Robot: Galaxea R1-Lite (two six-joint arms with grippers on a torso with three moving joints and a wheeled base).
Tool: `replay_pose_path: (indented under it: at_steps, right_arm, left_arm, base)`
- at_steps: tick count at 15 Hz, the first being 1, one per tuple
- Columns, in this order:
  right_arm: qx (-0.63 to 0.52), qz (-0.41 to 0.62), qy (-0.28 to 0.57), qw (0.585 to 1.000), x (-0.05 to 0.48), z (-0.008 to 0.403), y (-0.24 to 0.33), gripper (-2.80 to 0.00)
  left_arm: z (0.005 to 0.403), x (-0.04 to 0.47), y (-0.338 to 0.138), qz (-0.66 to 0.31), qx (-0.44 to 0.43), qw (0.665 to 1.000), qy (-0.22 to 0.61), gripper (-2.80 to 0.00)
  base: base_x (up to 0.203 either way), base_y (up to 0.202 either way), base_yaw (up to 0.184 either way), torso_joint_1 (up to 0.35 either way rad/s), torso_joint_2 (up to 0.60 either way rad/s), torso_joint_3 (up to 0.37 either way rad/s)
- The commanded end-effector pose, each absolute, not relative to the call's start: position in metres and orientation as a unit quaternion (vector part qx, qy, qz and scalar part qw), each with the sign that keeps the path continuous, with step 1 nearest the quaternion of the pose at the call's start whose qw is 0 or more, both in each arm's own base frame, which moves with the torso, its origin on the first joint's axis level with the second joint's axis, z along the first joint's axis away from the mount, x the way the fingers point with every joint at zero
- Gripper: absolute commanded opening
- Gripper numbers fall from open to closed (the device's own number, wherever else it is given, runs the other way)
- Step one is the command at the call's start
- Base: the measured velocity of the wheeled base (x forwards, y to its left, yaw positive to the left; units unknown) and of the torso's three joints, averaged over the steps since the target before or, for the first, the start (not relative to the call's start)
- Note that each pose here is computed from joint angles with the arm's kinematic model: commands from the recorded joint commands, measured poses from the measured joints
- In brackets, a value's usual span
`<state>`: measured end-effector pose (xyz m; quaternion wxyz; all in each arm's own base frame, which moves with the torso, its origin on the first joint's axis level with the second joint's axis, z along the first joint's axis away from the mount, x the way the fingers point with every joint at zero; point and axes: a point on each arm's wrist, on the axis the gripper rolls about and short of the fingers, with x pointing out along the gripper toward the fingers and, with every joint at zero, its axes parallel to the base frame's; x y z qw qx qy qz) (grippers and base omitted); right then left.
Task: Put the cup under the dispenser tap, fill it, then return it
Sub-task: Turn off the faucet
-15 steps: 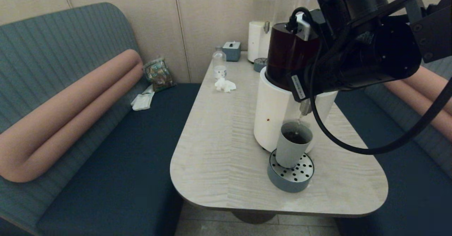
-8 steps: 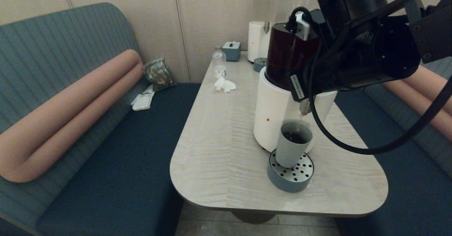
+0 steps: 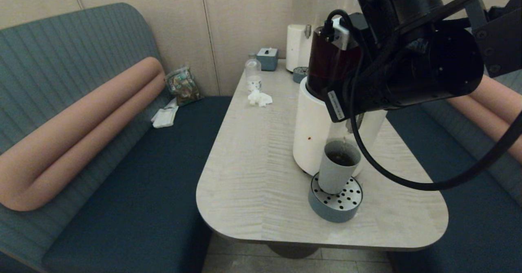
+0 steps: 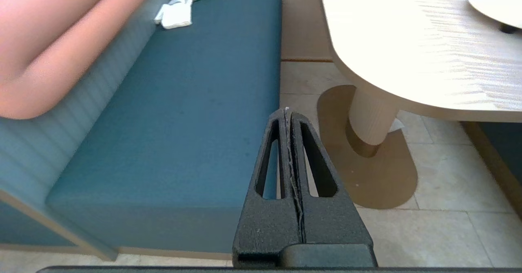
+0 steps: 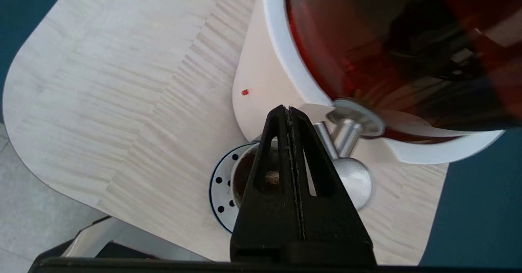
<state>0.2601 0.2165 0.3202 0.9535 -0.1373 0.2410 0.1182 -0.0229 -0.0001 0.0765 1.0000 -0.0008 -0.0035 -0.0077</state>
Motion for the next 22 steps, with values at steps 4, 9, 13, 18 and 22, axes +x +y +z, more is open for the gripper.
replay_pose_path:
  at_steps: [4,9,13,18,22]
  right_arm:
    - [-0.143,0.109,0.249,0.952,0.265,0.314,0.219,-2.80]
    - [-0.154,0.083,0.251,0.952,0.271,0.308,0.219,-2.80]
    - [-0.156,0.073,0.249,0.953,0.274,0.307,0.218,-2.80]
    - [-0.156,0.061,0.247,0.955,0.277,0.307,0.216,-2.80]
    - [-0.157,0.049,0.242,0.956,0.277,0.308,0.215,-2.80]
  left_arm:
    - [0.077,-0.023,0.000,-0.008,-0.001,1.000,-0.003,-2.80]
    - [0.077,-0.023,0.000,-0.008,-0.001,1.000,-0.004,-2.80]
    - [0.077,-0.023,0.000,-0.008,-0.001,1.000,-0.003,-2.80]
    - [0.077,-0.023,0.000,-0.008,-0.001,1.000,-0.003,-2.80]
    - [0.077,-0.023,0.000,-0.008,-0.001,1.000,-0.004,-2.80]
  base:
    - [0.000,0.000,0.000,0.000,0.00,0.000]
    - [0.000,0.000,0.000,0.000,0.00,0.000]
    - [0.000,0.000,0.000,0.000,0.00,0.000]
    - [0.000,0.000,0.000,0.000,0.00,0.000]
    - [0.000,0.000,0.000,0.000,0.00,0.000]
